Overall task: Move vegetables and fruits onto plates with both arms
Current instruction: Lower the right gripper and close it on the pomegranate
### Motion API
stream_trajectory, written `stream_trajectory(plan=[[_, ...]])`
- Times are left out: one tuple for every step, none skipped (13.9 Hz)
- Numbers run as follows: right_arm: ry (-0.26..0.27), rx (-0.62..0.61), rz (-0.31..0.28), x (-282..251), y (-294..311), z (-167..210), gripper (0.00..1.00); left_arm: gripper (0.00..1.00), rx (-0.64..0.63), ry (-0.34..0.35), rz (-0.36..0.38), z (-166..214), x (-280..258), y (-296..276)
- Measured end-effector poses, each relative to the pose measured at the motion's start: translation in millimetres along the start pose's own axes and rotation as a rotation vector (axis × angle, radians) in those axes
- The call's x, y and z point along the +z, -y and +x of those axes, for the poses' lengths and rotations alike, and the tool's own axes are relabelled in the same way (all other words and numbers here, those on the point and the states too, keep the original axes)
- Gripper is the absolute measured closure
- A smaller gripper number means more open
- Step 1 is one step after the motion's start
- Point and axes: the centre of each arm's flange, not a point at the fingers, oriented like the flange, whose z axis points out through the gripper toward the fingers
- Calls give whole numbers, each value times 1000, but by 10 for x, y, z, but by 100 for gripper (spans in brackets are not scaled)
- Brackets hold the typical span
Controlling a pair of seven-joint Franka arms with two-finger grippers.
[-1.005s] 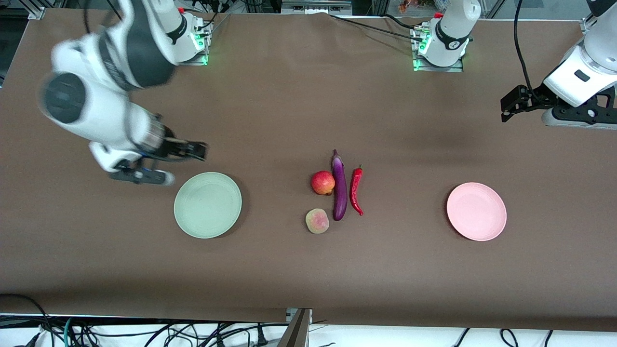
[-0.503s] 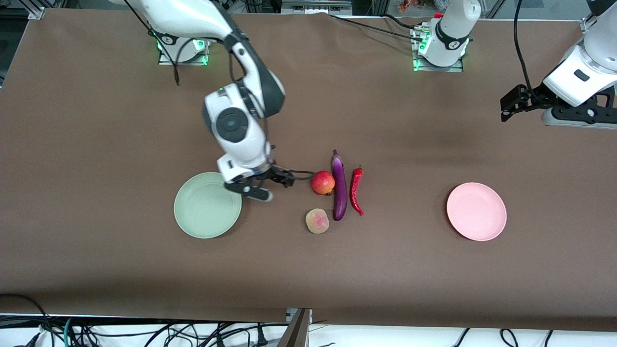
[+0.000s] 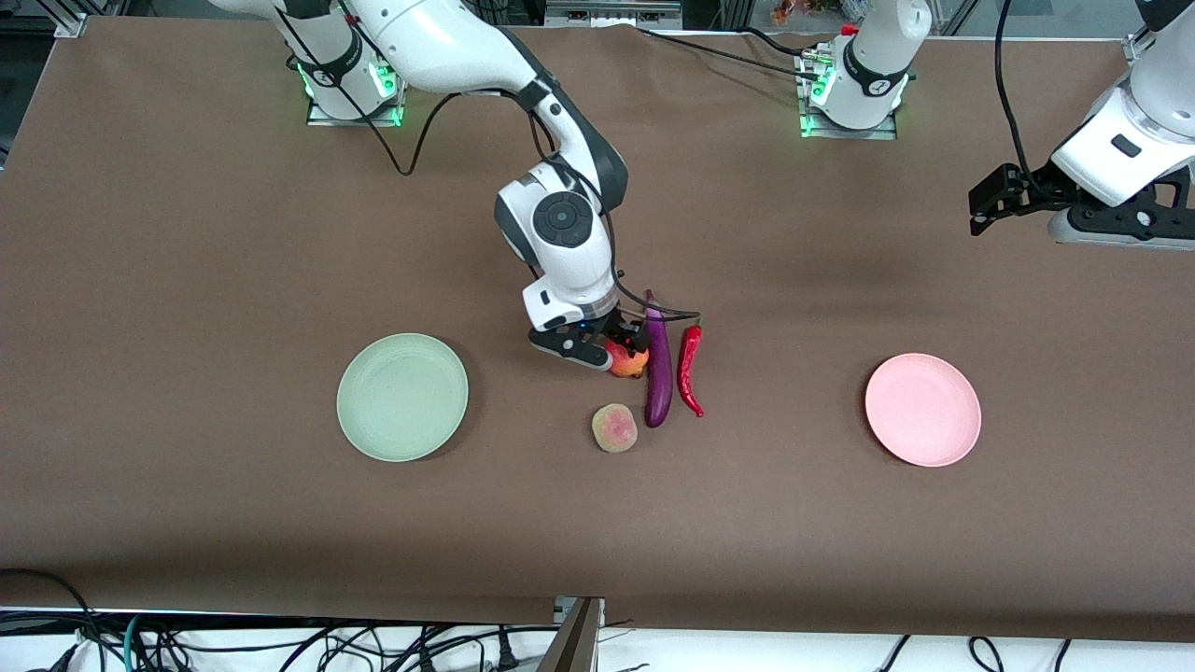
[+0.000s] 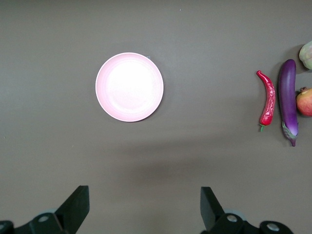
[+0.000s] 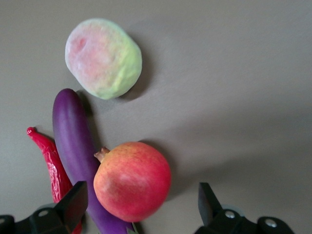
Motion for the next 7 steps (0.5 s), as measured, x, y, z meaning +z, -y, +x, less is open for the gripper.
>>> stream_trajectory(plan=[[-6,2,5,96,9,-44,0,0,0,0,0,0,0,1],[-10,2,8,189,6,-84,0,0,0,0,0,0,0,0],[-14,3,11,257,6,-112,0,0,0,0,0,0,0,0],[-19,3,19,274,22,-122,0,0,0,0,0,0,0,0],[-19,2,20,280,29,-129,0,0,0,0,0,0,0,0],[-18,1,17,299,28,-143,0,0,0,0,0,0,0,0],[-18,5,16,329,24,-159,0,0,0,0,0,0,0,0]])
